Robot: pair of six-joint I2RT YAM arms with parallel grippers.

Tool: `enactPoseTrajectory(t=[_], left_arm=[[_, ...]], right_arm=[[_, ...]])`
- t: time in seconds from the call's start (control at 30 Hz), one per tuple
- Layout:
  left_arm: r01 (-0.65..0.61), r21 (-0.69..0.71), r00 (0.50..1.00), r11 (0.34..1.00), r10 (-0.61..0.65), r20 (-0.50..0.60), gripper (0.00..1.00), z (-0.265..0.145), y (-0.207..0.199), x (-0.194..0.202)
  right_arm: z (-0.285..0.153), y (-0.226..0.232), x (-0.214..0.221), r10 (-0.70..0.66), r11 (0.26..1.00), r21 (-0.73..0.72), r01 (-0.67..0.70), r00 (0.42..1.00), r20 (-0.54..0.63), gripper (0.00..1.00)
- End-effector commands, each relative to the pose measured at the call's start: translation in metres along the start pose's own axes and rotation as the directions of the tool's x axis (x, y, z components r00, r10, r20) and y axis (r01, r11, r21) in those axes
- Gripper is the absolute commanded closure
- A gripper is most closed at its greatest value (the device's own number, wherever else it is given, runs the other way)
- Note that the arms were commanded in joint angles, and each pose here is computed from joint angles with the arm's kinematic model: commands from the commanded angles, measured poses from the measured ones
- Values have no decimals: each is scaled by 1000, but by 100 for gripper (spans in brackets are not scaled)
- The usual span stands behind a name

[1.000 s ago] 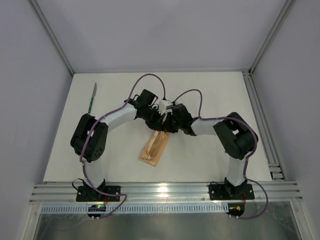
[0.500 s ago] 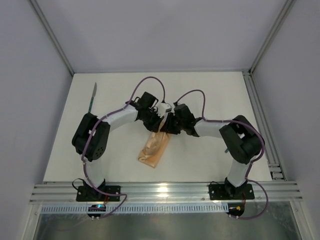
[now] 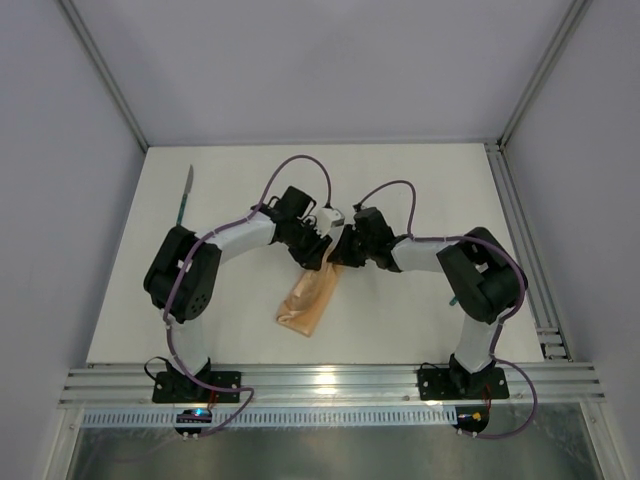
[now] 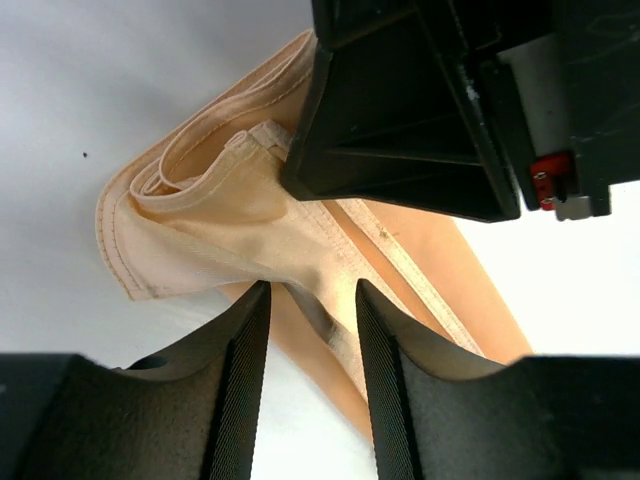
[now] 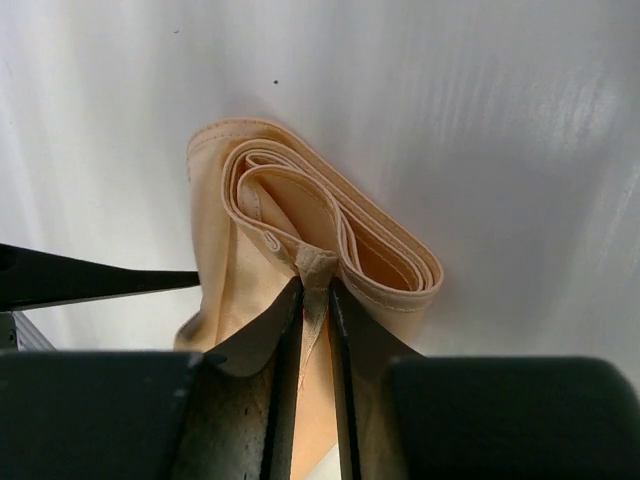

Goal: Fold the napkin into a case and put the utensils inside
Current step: Fold the 2/3-rectangle-folded napkin at the center of the board.

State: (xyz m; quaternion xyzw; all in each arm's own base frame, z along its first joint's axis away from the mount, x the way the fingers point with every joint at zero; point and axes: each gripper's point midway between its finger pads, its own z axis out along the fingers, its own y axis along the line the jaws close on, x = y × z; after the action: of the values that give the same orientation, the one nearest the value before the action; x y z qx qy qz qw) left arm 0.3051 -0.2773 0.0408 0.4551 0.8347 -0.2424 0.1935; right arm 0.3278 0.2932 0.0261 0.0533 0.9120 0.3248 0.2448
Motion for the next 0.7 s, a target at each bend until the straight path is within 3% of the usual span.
enactPoseTrajectory(t=[0.0, 0.13, 0.3, 0.4, 0.53, 0.67], left_arm=[[-25, 2, 994, 1000, 25, 109, 58, -6, 0, -28], [-33, -19, 988, 999, 36, 151, 52, -10, 3, -41], [-35, -48, 990, 998, 41, 133, 53, -2, 15, -43], [-30, -32, 992, 999, 34, 120, 73, 4, 14, -43], [-41, -9, 992, 999, 41, 121, 91, 3, 9, -43], [-75, -12, 990, 997, 76, 119, 99, 2, 3, -46]], right_arm=[[5, 7, -9, -1, 999, -47, 3, 1000, 30, 81], [4, 3, -7, 8, 999, -48, -6, 999, 36, 90], [4, 3, -8, 16, 998, -65, -13, 999, 42, 96], [3, 4, -9, 20, 997, -72, -16, 999, 48, 96], [2, 5, -9, 24, 997, -80, -19, 998, 53, 96], [1, 6, -8, 36, 995, -94, -30, 998, 57, 96]])
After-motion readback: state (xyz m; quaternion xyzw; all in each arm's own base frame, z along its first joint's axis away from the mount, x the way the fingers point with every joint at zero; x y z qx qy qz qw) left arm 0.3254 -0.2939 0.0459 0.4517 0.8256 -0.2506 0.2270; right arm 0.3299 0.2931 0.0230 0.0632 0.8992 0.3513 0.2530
